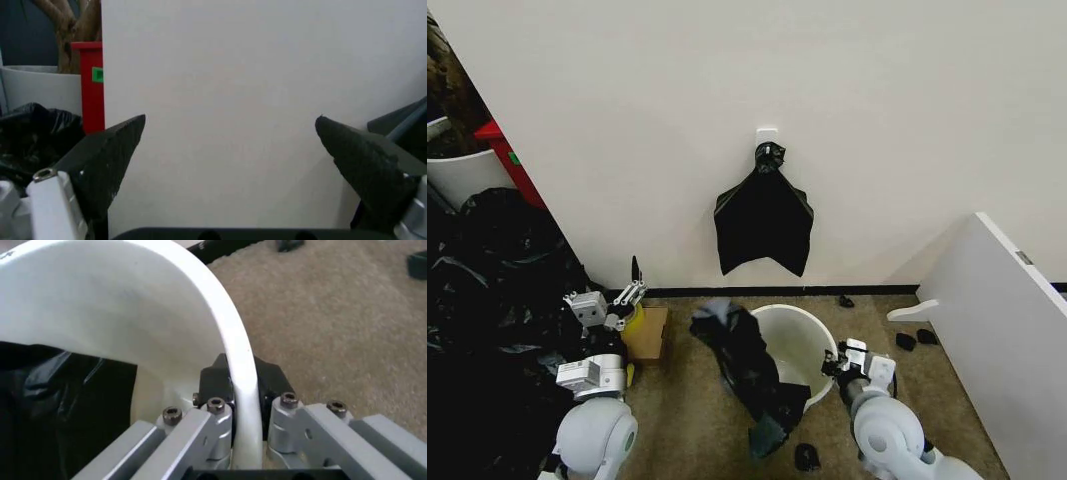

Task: Place the garbage bag over the trash bin.

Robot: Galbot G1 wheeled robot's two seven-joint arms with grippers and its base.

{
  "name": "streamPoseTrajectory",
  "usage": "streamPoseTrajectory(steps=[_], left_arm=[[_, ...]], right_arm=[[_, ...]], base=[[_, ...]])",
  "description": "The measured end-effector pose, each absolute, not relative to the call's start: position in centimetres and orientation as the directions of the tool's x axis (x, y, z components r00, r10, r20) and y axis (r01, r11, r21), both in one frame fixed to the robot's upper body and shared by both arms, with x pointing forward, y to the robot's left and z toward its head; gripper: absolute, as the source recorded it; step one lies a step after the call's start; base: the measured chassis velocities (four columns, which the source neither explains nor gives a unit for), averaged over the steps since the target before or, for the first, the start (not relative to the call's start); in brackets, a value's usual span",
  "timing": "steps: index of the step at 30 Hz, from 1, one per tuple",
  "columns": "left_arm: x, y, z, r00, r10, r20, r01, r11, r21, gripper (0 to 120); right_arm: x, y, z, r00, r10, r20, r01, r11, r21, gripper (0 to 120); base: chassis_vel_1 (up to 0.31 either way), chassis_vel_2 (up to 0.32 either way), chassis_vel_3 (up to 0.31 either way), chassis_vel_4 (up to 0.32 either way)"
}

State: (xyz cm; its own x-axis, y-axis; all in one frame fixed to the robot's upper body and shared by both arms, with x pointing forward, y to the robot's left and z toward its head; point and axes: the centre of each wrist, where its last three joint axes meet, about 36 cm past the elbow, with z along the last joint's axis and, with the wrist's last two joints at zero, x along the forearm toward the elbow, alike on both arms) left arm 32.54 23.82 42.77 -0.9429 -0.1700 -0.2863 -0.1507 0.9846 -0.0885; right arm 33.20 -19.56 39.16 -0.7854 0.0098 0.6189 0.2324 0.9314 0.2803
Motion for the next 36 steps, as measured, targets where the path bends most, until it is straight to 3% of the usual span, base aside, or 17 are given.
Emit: streamPoseTrajectory(steps=[10,15,17,19,22,24,26,29,31,34,36], left_arm=[[31.9,23.7,43.1,-0.942,-0.177,-0.287,-0.156,0.983,-0.092,100],[31.5,23.6,43.1,-0.942,-0.185,-0.281,-0.166,0.982,-0.091,100],[31.4,23.6,43.1,-0.942,-0.186,-0.28,-0.167,0.982,-0.09,100],[31.3,23.6,43.0,-0.942,-0.189,-0.277,-0.172,0.981,-0.085,100],[31.2,23.5,42.9,-0.942,-0.19,-0.275,-0.174,0.981,-0.083,100],[31.1,23.5,42.8,-0.942,-0.193,-0.273,-0.177,0.981,-0.082,100],[31.0,23.5,42.8,-0.942,-0.195,-0.273,-0.18,0.98,-0.081,100],[31.0,23.6,42.2,-0.946,-0.209,-0.249,-0.2,0.978,-0.061,100],[31.1,23.7,42.1,-0.946,-0.21,-0.247,-0.201,0.978,-0.059,100],[31.2,23.5,41.6,-0.951,-0.212,-0.223,-0.207,0.977,-0.048,100],[31.2,23.3,41.5,-0.954,-0.211,-0.214,-0.205,0.978,-0.046,100]], right_arm=[[32.0,-17.3,38.7,-0.788,0.162,0.594,0.34,0.919,0.199,4],[30.9,-16.6,39.9,-0.772,0.178,0.611,0.355,0.917,0.182,27],[30.8,-16.5,40.2,-0.767,0.183,0.615,0.361,0.915,0.178,29],[30.7,-16.2,40.9,-0.754,0.208,0.623,0.381,0.911,0.157,40],[30.6,-16.1,41.4,-0.753,0.221,0.62,0.386,0.911,0.145,45],[29.8,-16.0,42.6,-0.807,0.248,0.536,0.371,0.919,0.133,58],[29.3,-16.0,43.1,-0.837,0.245,0.489,0.352,0.926,0.139,62],[26.8,-14.9,46.6,-0.95,0.1,0.297,0.173,0.957,0.233,75],[26.6,-14.8,46.8,-0.953,0.085,0.29,0.159,0.958,0.24,77],[24.1,-12.8,48.7,-0.966,-0.162,0.201,-0.097,0.949,0.3,95],[23.6,-12.0,48.5,-0.956,-0.223,0.189,-0.169,0.949,0.265,98]], base=[[0.0,0.0,0.0,0.0],[0.0,0.0,0.0,0.0],[0.0,0.0,0.0,0.0],[0.0,0.0,0.0,0.0],[0.0,0.0,0.0,0.0],[0.0,0.0,0.0,0.0],[0.0,0.0,0.0,0.0],[0.0,0.0,0.0,0.0],[0.0,0.0,0.0,0.0],[0.0,0.0,0.0,0.0],[0.0,0.0,0.0,0.0]])
